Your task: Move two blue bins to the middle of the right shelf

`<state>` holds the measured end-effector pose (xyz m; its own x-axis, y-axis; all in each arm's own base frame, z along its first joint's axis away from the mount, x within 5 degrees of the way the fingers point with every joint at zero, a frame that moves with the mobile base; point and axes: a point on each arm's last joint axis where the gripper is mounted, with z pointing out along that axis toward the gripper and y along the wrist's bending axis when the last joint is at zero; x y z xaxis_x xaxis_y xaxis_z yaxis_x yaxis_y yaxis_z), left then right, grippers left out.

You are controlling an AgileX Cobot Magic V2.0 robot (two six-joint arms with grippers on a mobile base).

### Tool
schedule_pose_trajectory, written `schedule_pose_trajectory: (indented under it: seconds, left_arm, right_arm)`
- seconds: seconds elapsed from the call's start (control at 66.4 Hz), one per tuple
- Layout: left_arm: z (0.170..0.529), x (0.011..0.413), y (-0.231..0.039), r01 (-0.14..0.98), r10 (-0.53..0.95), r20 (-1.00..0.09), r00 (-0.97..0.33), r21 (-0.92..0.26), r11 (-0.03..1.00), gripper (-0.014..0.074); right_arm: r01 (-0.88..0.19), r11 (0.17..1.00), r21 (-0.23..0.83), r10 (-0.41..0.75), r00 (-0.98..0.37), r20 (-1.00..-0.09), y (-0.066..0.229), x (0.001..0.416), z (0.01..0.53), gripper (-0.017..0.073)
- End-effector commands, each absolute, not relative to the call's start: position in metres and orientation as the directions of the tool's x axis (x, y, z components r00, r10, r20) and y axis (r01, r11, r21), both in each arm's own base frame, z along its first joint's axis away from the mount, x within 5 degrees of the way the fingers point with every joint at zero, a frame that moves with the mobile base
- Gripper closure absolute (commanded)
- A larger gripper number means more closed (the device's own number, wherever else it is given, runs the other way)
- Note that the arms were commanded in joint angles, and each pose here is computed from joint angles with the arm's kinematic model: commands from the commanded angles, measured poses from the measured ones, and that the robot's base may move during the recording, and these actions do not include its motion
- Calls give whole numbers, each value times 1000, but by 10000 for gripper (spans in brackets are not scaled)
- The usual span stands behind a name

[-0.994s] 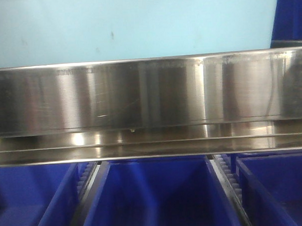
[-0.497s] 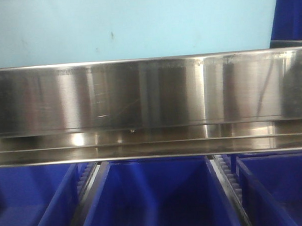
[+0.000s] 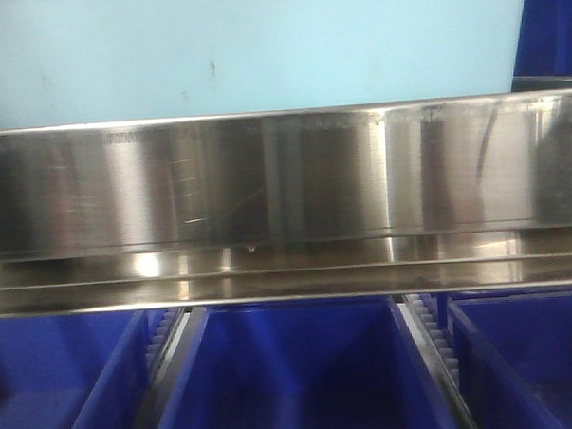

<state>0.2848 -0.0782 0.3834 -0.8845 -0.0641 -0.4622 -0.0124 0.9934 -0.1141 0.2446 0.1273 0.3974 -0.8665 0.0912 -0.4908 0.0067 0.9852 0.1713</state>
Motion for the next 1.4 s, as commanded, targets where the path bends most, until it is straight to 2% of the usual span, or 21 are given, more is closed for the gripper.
schedule_pose_trajectory:
  seconds: [0.0, 0.136, 0.286, 0.527, 1.386]
  left_arm:
    - [382, 285, -80, -8, -64, -444, -894, -129, 992, 235]
    - [382, 285, -80, -7, -66, -443, -894, -134, 991, 235]
    - [381, 285, -80, -7, -66, -440, -895, -133, 991, 235]
    - [370, 284, -80, -10, -59, -407, -911, -121, 993, 235]
    - [370, 283, -82, -9, -68, -400, -914, -148, 989, 250]
  right_arm:
    - [-15, 984, 175, 71, -877, -476, 131, 249, 394, 198]
    - [18, 979, 204, 105, -899, -426, 129, 260, 384, 198]
    - [60, 972, 226, 150, -901, -408, 120, 265, 383, 200]
    - [41, 974, 222, 131, -903, -410, 120, 265, 383, 200]
    - [21, 979, 204, 102, -911, -399, 122, 270, 377, 204]
